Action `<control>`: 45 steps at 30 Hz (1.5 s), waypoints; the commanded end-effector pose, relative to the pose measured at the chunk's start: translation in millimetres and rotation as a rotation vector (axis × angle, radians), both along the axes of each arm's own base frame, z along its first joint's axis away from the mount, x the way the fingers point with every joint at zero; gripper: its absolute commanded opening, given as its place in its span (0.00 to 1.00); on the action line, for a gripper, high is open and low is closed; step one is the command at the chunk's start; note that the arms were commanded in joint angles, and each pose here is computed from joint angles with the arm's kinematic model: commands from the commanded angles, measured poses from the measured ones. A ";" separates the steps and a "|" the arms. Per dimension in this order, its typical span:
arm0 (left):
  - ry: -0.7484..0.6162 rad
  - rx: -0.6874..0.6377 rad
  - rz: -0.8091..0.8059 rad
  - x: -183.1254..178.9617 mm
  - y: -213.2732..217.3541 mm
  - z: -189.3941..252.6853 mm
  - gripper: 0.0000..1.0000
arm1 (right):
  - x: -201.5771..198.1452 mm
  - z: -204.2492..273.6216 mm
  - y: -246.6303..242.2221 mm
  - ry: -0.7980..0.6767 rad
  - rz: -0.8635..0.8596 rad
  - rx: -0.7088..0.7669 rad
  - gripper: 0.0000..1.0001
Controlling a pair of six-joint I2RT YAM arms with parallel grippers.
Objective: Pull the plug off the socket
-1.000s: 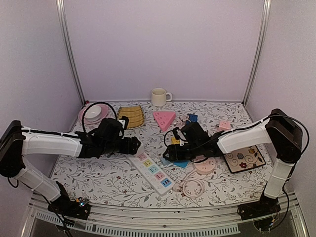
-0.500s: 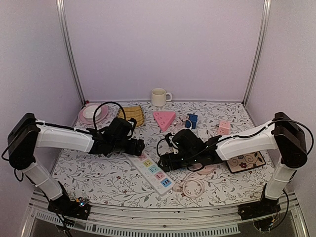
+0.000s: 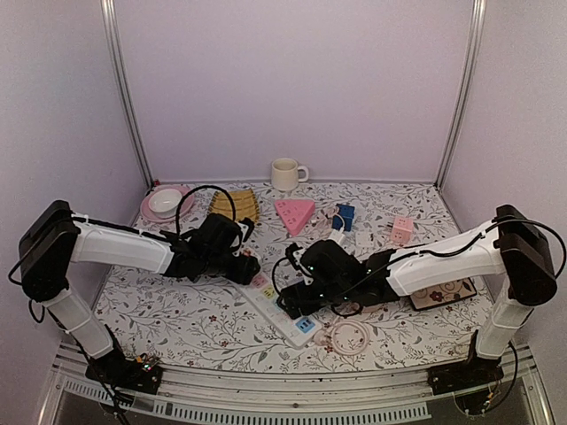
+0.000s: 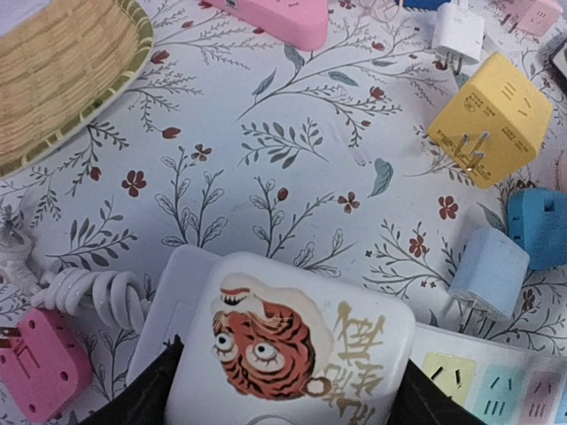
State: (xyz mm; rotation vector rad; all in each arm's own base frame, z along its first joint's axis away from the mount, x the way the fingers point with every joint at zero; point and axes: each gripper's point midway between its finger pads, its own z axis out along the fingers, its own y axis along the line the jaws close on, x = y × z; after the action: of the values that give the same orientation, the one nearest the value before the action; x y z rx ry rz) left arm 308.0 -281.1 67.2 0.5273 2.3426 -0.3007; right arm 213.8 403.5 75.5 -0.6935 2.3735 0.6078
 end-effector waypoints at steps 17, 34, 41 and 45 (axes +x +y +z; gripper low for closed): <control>-0.025 -0.092 -0.057 -12.6 -10.9 12.3 0.24 | 7.2 1.0 48.8 -0.084 -0.004 -0.050 0.41; -0.075 -0.113 -0.106 -15.0 -29.1 25.2 0.00 | 26.4 -36.1 58.2 0.042 0.012 0.005 0.04; -0.132 -0.129 -0.130 -7.4 -38.6 40.2 0.00 | 26.1 -56.4 44.6 0.103 -0.017 -0.017 0.04; -0.122 -0.107 -0.125 1.6 -43.7 42.6 0.00 | 24.2 -64.9 44.1 0.125 -0.011 -0.024 0.04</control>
State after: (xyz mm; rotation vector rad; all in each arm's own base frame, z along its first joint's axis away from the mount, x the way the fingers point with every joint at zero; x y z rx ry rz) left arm 292.8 -292.8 69.2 0.6258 2.2908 -0.3446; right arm 246.4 461.6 49.0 -0.6556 2.3951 0.6810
